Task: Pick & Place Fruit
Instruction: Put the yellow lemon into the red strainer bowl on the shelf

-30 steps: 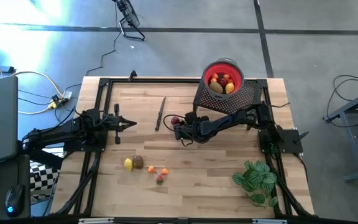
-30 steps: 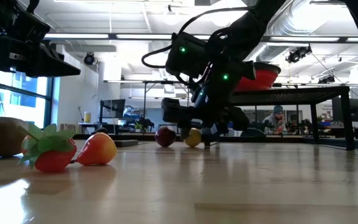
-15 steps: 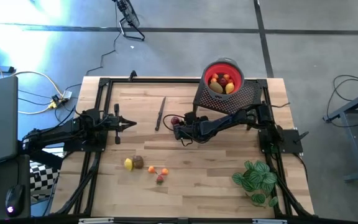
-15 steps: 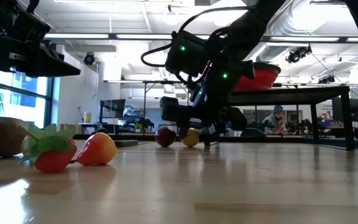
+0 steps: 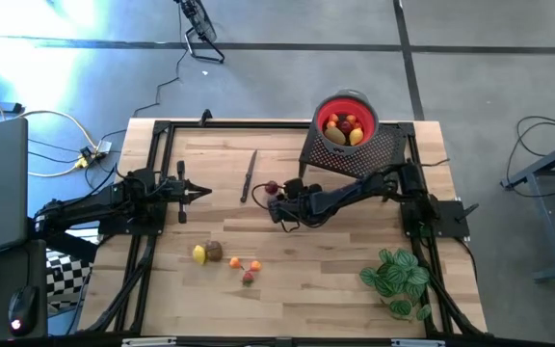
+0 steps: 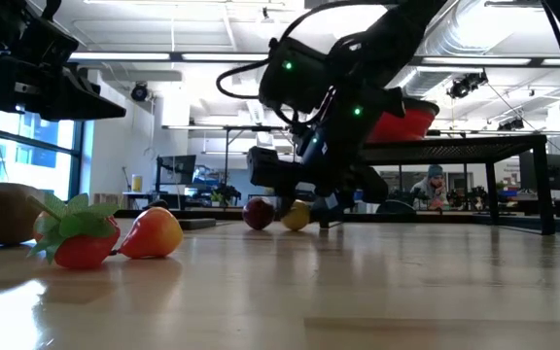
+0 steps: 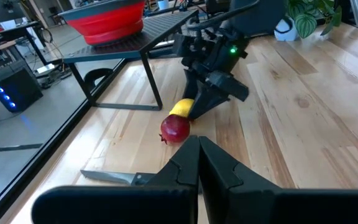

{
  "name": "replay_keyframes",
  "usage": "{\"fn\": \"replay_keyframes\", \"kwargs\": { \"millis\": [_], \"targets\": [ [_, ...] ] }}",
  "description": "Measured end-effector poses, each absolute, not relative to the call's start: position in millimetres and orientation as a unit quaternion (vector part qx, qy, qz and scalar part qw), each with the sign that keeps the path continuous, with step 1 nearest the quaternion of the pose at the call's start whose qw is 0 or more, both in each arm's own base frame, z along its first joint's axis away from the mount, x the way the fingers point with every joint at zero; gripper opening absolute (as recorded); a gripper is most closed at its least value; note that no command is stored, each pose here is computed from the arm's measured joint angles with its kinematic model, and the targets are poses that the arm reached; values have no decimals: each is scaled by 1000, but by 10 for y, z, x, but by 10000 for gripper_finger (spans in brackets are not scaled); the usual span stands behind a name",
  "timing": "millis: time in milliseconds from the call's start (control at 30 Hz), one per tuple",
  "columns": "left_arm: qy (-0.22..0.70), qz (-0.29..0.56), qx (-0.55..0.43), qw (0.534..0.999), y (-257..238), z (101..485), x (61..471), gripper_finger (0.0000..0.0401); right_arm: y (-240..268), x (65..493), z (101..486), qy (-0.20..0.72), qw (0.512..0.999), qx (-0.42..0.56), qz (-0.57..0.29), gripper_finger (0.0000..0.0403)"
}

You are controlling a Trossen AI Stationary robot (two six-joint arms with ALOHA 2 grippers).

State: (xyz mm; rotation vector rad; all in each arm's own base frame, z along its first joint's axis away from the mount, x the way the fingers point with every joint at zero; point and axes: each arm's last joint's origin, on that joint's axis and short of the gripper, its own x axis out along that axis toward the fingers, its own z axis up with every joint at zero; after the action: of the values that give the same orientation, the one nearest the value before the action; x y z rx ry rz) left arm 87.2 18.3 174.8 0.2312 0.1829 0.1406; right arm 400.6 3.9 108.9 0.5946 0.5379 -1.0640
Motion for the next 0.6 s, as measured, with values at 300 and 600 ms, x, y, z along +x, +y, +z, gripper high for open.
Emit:
{"fn": "replay_keyframes", "kwargs": {
  "millis": [300,600],
  "targets": [
    [91,70,115,987,184,1748,872,0,214,3970,1397,230,807,283,-465,214],
    [91,70,115,987,184,1747,872,0,358,3872,1911,183,837,275,-437,212]
  ]
}}
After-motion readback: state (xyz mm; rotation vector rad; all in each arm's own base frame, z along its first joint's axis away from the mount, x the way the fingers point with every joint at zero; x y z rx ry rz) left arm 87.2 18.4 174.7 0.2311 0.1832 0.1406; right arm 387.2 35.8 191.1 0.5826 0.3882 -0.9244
